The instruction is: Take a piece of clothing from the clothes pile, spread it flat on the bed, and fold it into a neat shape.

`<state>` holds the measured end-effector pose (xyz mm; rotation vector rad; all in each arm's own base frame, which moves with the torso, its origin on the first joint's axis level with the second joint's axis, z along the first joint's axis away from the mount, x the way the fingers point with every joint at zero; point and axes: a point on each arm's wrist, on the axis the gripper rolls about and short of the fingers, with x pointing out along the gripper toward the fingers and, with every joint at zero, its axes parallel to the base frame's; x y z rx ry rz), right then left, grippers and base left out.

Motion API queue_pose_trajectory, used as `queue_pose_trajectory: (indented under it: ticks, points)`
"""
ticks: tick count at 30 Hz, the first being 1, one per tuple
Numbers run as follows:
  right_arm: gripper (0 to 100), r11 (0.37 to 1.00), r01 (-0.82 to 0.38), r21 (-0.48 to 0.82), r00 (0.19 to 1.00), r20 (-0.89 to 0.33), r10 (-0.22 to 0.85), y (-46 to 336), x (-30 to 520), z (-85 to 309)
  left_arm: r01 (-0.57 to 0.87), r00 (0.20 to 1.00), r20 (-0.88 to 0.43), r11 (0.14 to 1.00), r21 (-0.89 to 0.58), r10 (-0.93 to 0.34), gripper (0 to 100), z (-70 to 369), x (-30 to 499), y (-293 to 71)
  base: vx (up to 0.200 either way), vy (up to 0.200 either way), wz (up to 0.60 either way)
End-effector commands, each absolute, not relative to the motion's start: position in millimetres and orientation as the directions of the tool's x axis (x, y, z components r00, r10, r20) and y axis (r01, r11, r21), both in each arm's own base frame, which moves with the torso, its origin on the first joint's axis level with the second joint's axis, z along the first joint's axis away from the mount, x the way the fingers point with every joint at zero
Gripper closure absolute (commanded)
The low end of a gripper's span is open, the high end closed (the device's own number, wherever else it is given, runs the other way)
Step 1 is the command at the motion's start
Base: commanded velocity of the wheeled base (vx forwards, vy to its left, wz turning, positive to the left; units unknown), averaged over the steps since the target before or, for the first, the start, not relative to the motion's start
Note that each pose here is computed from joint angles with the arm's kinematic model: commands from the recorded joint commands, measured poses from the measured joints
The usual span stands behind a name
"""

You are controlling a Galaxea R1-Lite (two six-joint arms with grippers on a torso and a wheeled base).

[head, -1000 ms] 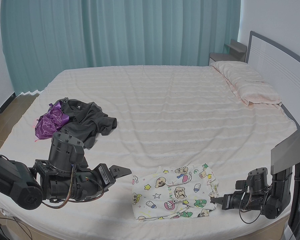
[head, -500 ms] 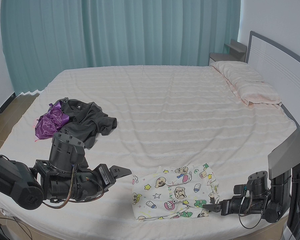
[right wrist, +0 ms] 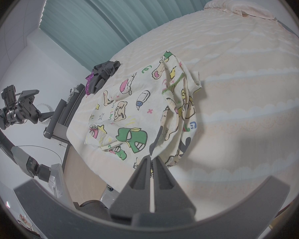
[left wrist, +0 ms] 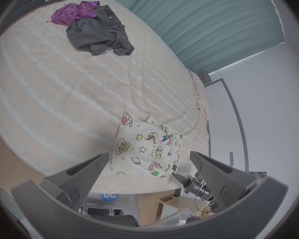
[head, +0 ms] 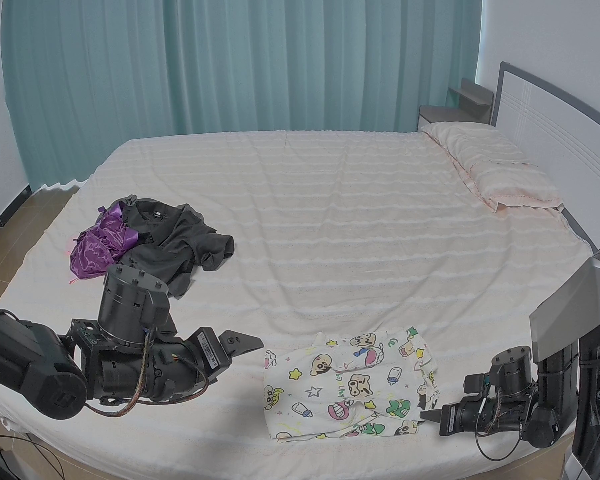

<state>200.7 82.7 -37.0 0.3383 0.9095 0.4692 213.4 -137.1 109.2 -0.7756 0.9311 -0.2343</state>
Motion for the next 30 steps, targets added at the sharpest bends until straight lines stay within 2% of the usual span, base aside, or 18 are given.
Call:
queue_pose_trajectory:
  ticks: [1, 5, 13, 19, 26, 27, 30]
  points:
    - [100, 0.85, -0.238, 0.469, 0.544, -0.661, 0.517, 78.6, 199.5, -31.8, -0.139, 0.595, -0.632, 0.712, -0.689, -0.496, 0, 109.0, 213.7, -137.1, 0.0, 0.0, 0.0]
    - [100, 0.858, -0.216, 0.467, 0.601, -0.629, 0.494, 67.3, 204.1, -20.3, -0.14, 0.595, -0.633, 0.712, -0.688, -0.495, 0, 108.9, 213.6, -137.1, 0.0, 0.0, 0.0]
    - [100, 0.873, -0.21, 0.441, 0.574, -0.668, 0.475, 63.1, 201.0, -23.1, -0.141, 0.592, -0.636, 0.713, -0.687, -0.495, 0, 108.2, 213.5, -137.0, 0.0, 0.0, 0.0]
    - [100, 0.889, -0.207, 0.408, 0.594, -0.67, 0.446, 53.0, 203.5, -22.7, -0.141, 0.592, -0.636, 0.713, -0.687, -0.495, 0, 108.2, 213.5, -137.0, 0.0, 0.0, 0.0]
    - [100, 0.901, -0.218, 0.376, 0.554, -0.712, 0.431, 50.5, 199.3, -27.4, -0.142, 0.593, -0.636, 0.713, -0.686, -0.494, 0, 108.2, 213.5, -137.0, 0.0, 0.0, 0.0]
    - [0, 0.902, -0.216, 0.374, 0.551, -0.716, 0.429, 49.8, 199.2, -28.5, -0.141, 0.592, -0.636, 0.713, -0.687, -0.495, 0, 108.2, 213.5, -137.0, 0.0, 0.0, 0.0]
    - [0, 0.903, -0.214, 0.372, 0.557, -0.713, 0.426, 49.1, 200.7, -29.4, -0.142, 0.591, -0.637, 0.713, -0.686, -0.495, 0, 107.8, 213.6, -137.1, 0.0, 0.0, 0.0]
